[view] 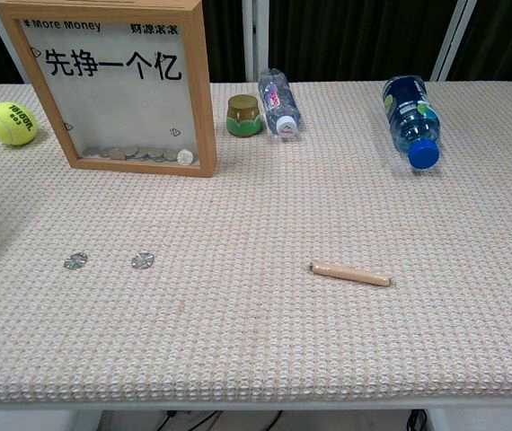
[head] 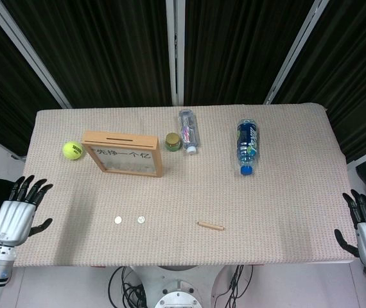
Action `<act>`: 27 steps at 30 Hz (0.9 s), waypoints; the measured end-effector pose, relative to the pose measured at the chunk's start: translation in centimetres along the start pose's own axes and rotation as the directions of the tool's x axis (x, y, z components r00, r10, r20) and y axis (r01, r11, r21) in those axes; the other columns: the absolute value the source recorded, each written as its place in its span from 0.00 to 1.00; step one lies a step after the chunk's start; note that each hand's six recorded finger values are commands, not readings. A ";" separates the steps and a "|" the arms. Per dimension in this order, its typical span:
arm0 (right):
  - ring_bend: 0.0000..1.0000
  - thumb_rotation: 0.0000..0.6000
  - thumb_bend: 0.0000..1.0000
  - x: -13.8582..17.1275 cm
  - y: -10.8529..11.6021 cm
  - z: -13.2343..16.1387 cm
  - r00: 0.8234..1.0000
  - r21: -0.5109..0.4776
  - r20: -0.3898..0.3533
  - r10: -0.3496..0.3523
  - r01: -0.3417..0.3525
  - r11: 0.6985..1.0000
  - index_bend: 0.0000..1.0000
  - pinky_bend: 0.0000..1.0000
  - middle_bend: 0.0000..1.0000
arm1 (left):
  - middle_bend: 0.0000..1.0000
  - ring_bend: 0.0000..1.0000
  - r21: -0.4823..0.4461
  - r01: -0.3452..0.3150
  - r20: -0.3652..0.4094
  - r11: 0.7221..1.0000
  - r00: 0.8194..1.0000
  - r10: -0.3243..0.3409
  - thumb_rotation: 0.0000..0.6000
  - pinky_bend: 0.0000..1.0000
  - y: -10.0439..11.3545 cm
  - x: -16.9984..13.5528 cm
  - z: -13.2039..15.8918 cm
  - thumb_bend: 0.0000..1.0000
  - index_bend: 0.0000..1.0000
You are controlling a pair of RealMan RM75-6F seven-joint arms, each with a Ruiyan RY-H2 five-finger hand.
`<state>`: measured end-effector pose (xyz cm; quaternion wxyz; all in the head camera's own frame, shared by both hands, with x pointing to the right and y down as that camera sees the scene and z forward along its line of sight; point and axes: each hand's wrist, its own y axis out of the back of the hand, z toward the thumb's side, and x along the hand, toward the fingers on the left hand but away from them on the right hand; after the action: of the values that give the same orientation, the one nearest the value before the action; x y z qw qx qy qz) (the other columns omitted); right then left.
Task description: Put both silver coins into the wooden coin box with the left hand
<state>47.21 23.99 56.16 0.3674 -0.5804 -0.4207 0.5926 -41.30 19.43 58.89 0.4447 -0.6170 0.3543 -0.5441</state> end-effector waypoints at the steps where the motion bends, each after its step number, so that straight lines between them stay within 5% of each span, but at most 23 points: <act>1: 0.00 1.00 0.27 0.0 0.0 0.0 1.000 0.000 0.001 0.000 0.000 1.000 0.00 0.00 0.00 | 0.12 0.00 -0.002 0.004 0.000 1.000 1.000 -0.004 1.00 0.07 -0.1 0.0 0.0 0.13 0.19; 19: 0.00 1.00 0.27 -0.3 0.7 0.5 1.000 -0.007 -0.011 -0.019 0.019 1.000 0.00 0.00 0.00 | 0.12 0.00 -0.051 0.021 0.044 0.998 0.999 -0.019 1.00 0.07 -0.1 -0.2 1.4 0.13 0.19; 27: 0.00 1.00 0.27 -0.3 1.1 0.3 1.000 -0.001 -0.003 -0.027 0.027 1.000 0.00 0.00 0.00 | 0.12 0.00 -0.062 0.077 0.118 0.995 0.991 -0.070 1.00 0.07 -2.4 0.1 3.9 0.13 0.19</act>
<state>46.96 23.29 55.23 0.3754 -0.5758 -0.4283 0.5866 -37.55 20.86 61.10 0.4235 -0.6746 0.3227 -0.5113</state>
